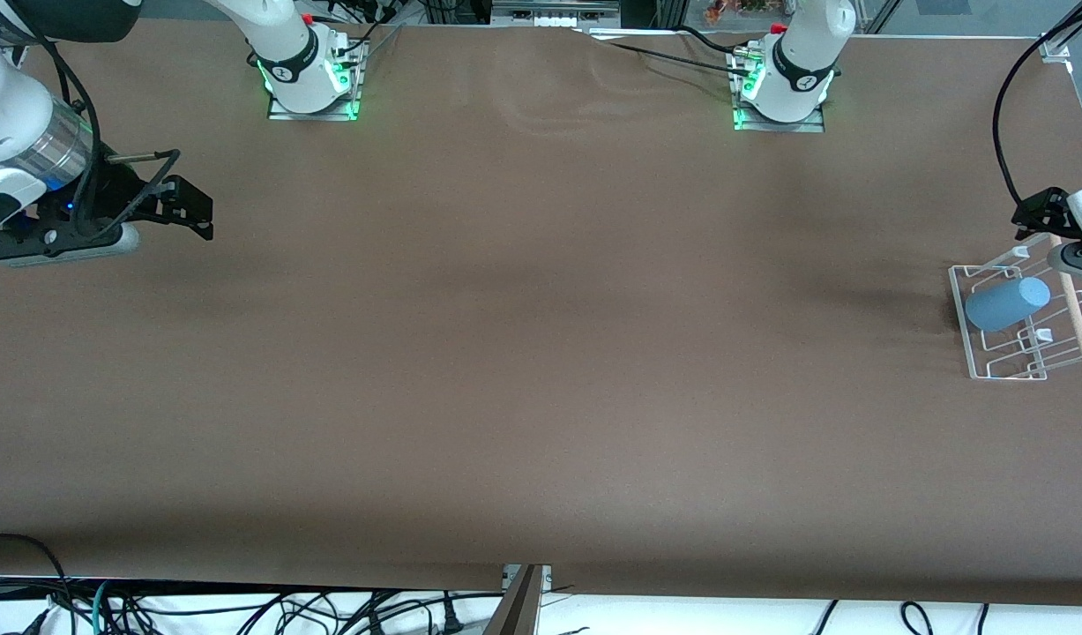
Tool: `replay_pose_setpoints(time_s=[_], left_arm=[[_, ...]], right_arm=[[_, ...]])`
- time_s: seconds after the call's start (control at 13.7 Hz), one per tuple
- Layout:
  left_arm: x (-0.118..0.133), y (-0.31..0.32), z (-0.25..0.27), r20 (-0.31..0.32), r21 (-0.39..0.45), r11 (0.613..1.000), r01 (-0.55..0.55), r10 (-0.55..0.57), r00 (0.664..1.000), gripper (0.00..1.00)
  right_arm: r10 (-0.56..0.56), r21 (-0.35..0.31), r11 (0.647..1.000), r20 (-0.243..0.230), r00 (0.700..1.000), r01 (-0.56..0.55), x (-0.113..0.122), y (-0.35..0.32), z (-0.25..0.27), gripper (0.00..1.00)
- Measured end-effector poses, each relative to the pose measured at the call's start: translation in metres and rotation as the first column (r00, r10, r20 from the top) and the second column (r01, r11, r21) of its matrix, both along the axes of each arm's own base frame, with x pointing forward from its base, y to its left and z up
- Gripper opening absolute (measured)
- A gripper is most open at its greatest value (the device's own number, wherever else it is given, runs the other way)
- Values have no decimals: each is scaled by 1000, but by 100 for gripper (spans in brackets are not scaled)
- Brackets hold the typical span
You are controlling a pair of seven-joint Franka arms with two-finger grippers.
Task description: Transfer cup to left arm and place on rack
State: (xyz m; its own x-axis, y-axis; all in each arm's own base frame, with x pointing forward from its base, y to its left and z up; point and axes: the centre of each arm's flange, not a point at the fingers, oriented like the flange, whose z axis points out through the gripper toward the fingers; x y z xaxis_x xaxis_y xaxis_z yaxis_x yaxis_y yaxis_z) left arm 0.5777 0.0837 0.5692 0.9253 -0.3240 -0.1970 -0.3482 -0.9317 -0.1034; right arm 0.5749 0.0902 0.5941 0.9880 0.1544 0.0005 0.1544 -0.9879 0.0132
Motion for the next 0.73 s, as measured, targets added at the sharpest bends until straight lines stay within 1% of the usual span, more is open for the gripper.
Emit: replay_pose_setpoints(time_s=[0.15, 0.29, 0.44, 0.73], left_arm=[[-2, -13, 20, 16, -46, 995, -85, 86, 996, 100], [-5, -42, 38, 9, -97, 984, -148, 149, 989, 100], [-7, -68, 45, -4, -125, 967, -222, 224, 975, 100], [-5, -74, 42, -13, -127, 959, -252, 253, 967, 100]], right_arm=[[0, 0, 1000, 0, 1000, 0, 0, 0, 0, 99], [0, 0, 1000, 0, 1000, 0, 0, 0, 0, 99], [0, 0, 1000, 0, 1000, 0, 0, 0, 0, 99], [-1, 0, 1000, 0, 1000, 1, 0, 0, 0, 99]])
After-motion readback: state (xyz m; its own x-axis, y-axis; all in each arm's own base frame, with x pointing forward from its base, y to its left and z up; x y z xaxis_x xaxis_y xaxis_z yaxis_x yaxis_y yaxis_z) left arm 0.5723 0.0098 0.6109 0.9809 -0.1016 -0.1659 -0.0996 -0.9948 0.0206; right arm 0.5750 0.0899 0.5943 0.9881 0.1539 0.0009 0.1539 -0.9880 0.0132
